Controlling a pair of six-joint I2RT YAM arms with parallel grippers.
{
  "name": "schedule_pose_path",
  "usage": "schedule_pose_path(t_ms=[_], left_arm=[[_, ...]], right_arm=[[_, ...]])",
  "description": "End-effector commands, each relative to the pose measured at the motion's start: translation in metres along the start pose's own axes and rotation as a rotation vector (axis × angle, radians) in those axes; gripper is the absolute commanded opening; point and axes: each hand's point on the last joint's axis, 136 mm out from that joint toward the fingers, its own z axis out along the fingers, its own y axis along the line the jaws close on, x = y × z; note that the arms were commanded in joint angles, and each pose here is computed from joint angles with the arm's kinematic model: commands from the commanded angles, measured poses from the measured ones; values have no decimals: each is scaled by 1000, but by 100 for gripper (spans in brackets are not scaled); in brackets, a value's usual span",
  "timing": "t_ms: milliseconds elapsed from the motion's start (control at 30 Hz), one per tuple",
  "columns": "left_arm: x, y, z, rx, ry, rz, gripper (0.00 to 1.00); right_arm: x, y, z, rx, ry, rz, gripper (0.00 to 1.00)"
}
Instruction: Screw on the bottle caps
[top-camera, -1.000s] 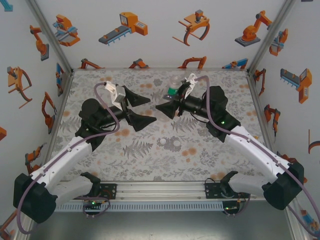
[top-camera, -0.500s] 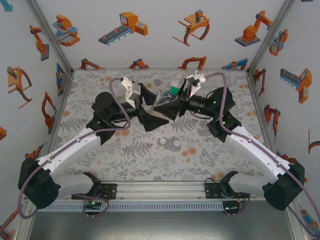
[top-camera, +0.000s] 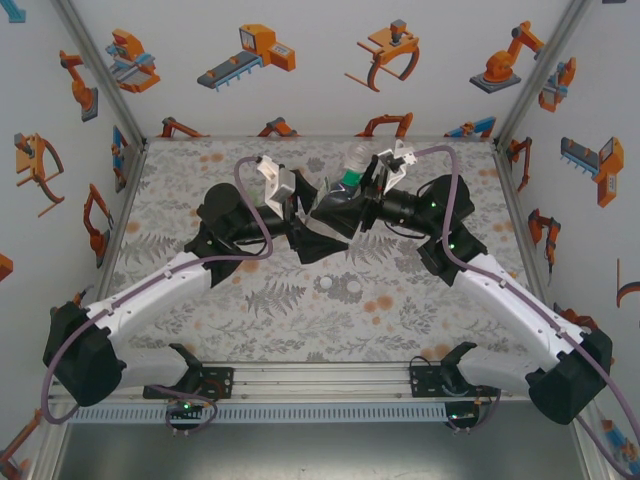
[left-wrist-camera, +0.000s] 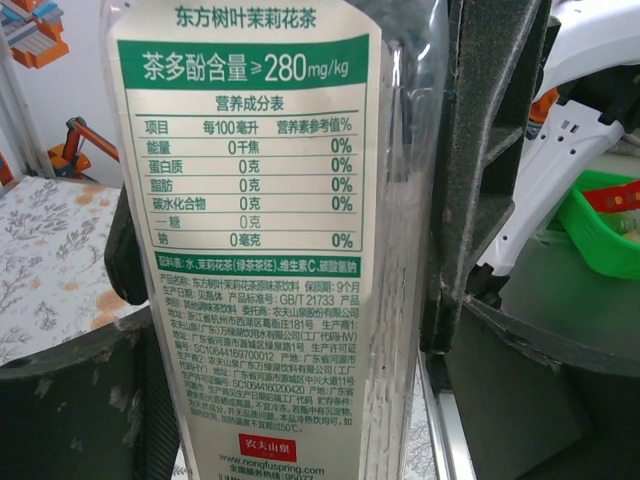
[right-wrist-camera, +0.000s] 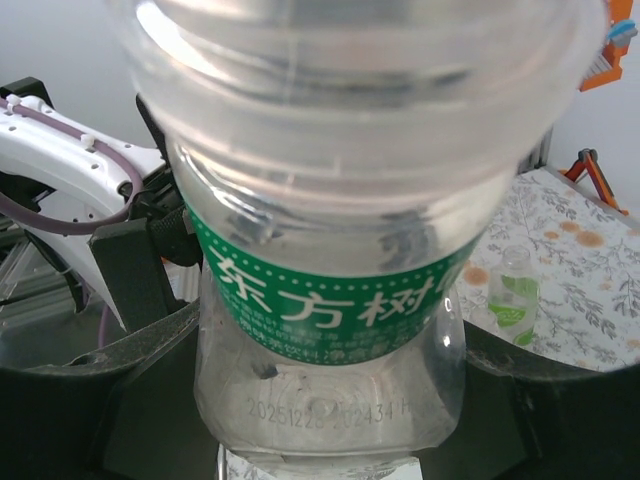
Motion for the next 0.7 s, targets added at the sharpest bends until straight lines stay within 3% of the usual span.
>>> schedule_pose_path(t_ms=[0,333,667], left_arm=[[-18,-3,5,13,-50,62,78],[-22,-5,4,11,-66,82,61],[-21,-3,3,0,-59,91,50]], right_arm=[[-9,16,-4,-39,-20,-24,29],[-7,14,-5,-25,-10,-24,28],[-6,11,-6,-4,-12,-25,28]])
